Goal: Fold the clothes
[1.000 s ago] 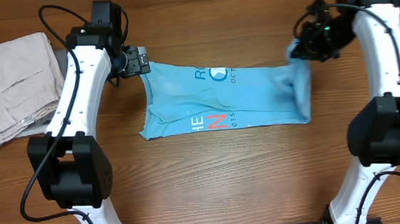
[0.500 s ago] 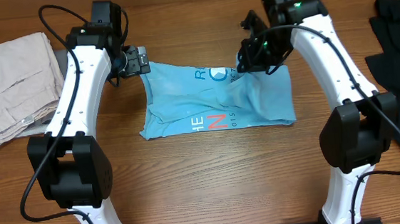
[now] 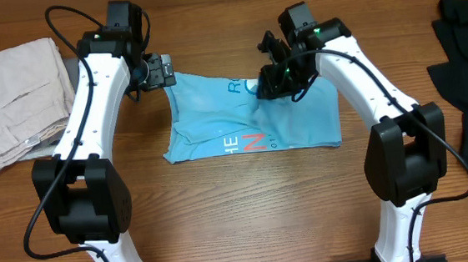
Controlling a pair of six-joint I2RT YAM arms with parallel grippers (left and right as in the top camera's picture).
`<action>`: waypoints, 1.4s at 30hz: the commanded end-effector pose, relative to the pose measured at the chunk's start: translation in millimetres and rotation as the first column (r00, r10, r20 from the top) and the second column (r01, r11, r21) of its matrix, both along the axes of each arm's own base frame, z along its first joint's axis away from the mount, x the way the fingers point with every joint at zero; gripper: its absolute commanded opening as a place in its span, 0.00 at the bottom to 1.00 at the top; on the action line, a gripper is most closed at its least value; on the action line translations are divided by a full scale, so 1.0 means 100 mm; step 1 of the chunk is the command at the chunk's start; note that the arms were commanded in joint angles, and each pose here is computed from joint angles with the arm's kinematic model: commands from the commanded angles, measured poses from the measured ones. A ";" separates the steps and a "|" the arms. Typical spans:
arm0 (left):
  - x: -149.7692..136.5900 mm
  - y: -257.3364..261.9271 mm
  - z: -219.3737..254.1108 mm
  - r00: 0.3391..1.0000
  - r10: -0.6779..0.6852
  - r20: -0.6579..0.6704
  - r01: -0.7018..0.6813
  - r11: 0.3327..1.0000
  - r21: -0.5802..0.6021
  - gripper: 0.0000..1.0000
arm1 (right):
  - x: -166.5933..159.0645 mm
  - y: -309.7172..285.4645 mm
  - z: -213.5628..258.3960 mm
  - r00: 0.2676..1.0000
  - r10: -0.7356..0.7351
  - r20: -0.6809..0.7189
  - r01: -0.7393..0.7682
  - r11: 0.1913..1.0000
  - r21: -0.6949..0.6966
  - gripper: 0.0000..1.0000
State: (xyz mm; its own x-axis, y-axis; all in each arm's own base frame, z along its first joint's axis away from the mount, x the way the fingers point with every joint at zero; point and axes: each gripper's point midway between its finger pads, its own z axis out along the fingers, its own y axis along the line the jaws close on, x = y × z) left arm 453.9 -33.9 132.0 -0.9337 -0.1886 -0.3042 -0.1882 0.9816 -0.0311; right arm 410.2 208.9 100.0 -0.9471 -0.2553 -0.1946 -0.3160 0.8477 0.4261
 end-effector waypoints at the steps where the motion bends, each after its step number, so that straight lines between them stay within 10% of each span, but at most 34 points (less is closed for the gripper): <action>1: 0.02 0.04 0.07 1.000 0.003 0.019 -0.004 1.000 0.008 1.00 | -0.02 0.06 0.03 1.000 0.021 0.010 -0.021 1.000 0.013 0.60; 11: 0.02 0.04 0.07 1.000 0.003 0.019 -0.004 1.000 0.008 1.00 | 0.02 -0.31 0.33 0.998 -0.047 -0.029 0.048 0.998 0.050 0.60; 17: 0.02 0.04 0.07 1.000 0.003 0.019 -0.004 1.000 0.008 1.00 | -0.10 -0.45 0.01 0.987 -0.123 -0.103 0.119 0.992 -0.043 0.15; 21: 0.02 0.04 0.07 1.000 0.003 0.019 -0.004 1.000 0.008 1.00 | -0.11 -0.51 -0.31 0.978 -0.183 -0.100 0.173 0.979 -0.105 0.04; 42: 0.02 0.04 0.07 1.000 0.003 0.019 -0.004 1.000 0.008 1.00 | 0.02 -0.76 -0.72 0.974 -0.224 0.026 0.224 0.945 -0.240 0.04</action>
State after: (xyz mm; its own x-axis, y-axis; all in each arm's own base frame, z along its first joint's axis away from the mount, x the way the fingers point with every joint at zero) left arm 454.0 -34.0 132.1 -0.9336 -0.1886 -0.3046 -0.1882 0.9816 -0.0312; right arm 414.2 137.8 28.5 -0.9863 -0.0879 -0.1397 -0.1193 0.9645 0.2355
